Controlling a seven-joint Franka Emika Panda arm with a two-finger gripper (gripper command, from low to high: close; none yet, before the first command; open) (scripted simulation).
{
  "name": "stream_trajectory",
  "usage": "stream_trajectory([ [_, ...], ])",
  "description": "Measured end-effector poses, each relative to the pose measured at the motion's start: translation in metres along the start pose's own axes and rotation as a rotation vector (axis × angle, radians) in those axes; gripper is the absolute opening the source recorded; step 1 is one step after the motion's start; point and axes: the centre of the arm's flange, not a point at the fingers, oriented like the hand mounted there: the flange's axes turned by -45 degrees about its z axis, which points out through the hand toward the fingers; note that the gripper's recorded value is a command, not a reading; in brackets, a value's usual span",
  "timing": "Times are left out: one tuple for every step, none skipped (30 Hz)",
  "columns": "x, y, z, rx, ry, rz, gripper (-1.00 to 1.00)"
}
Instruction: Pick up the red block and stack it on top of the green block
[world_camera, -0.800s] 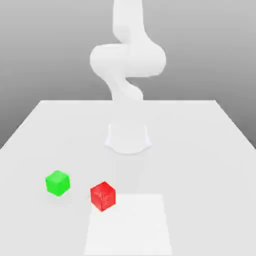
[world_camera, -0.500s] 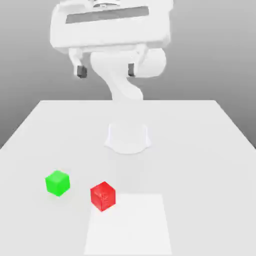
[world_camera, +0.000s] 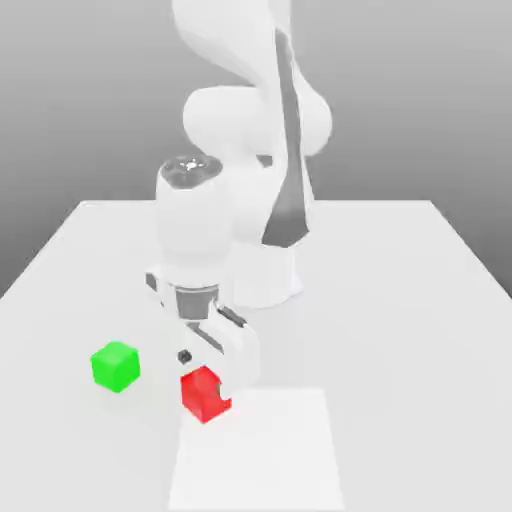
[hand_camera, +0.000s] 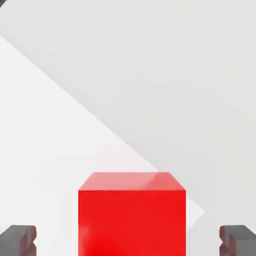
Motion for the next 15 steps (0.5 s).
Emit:
stream_trajectory([
  [-0.001,0.0,0.006,0.0,0.0,0.0,-1.0],
  [-0.001,0.0,0.006,0.0,0.0,0.0,-1.0],
  [-0.001,0.0,0.006,0.0,0.0,0.0,-1.0],
  [-0.001,0.0,0.006,0.0,0.001,0.0,-1.0],
  [-0.001,0.0,0.005,0.001,0.001,0.0,-1.0],
  [-0.001,0.0,0.005,0.001,0.002,0.0,-1.0],
  [-0.001,0.0,0.008,0.001,0.001,0.0,-1.0],
  [-0.001,0.0,0.005,0.001,0.001,0.0,-1.0],
  [0.0,0.0,0.0,0.001,0.001,0.0,-1.0],
  [0.0,-0.001,-0.008,0.001,0.001,0.0,-1.0],
  [0.001,-0.001,-0.016,0.0,0.001,0.0,-1.0],
  [0.001,-0.001,-0.024,0.0,0.001,0.0,-1.0],
  [0.001,-0.001,-0.032,0.0,0.001,-0.001,-1.0],
  [0.0,-0.001,-0.041,0.0,0.001,-0.001,-1.0],
  [0.0,0.0,-0.049,0.0,0.001,-0.001,-1.0],
])
